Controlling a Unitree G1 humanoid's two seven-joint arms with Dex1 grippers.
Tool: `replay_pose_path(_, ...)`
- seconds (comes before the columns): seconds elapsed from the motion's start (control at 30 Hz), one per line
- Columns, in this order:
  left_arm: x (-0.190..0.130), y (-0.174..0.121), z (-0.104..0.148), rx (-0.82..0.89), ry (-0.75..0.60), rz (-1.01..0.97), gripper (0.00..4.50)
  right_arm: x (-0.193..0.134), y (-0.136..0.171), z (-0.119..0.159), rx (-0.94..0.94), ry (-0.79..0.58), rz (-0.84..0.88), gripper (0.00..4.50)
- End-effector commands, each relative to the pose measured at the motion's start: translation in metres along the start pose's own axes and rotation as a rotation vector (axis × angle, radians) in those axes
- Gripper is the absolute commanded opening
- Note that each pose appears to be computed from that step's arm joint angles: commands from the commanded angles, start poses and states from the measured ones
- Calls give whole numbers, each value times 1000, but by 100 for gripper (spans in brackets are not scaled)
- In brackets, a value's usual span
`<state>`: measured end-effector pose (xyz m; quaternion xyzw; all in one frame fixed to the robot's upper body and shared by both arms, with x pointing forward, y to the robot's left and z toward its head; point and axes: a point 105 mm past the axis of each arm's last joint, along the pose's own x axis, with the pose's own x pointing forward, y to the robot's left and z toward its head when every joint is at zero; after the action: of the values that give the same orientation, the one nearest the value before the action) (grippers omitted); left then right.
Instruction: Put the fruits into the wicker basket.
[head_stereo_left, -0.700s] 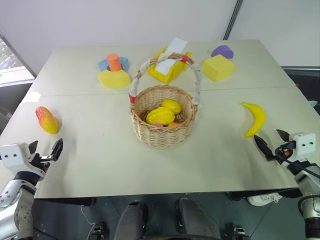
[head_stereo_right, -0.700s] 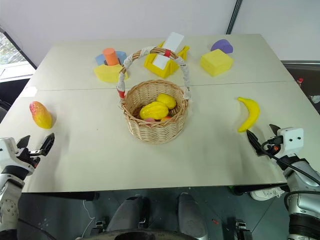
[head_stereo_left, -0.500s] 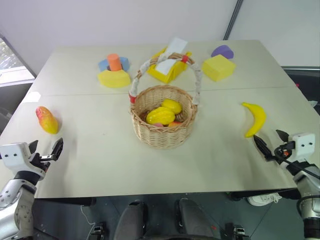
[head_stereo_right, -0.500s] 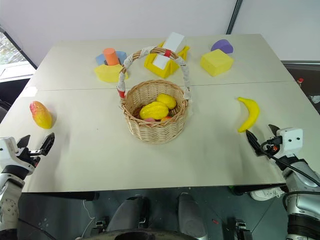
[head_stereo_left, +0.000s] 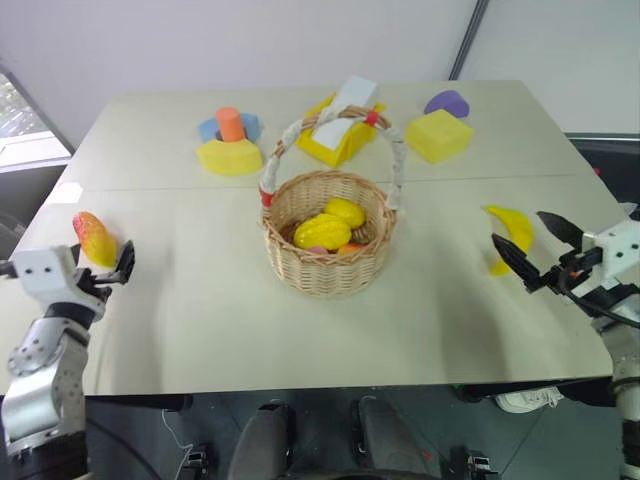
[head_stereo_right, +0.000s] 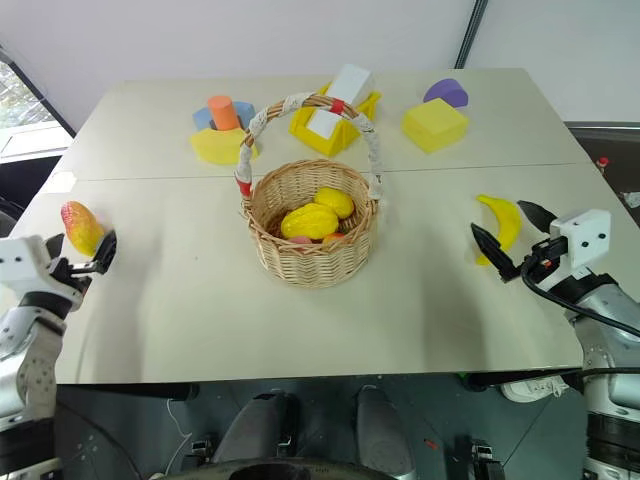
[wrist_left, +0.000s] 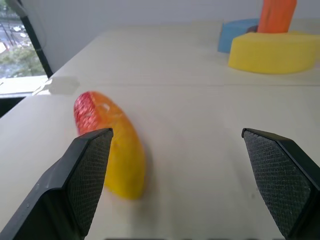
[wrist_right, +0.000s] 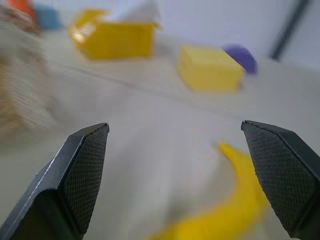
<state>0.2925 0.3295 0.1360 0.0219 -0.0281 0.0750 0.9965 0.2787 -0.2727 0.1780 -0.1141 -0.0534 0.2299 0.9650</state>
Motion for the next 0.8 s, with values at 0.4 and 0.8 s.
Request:
replay_pose_path(0.4,35,26,32,37,78,389,443,54,146,85,-53,-160,578,442)
replay_pose_path(0.8,49,43,10,-118,268,447,443,73,175,98,-25,-266,655,442)
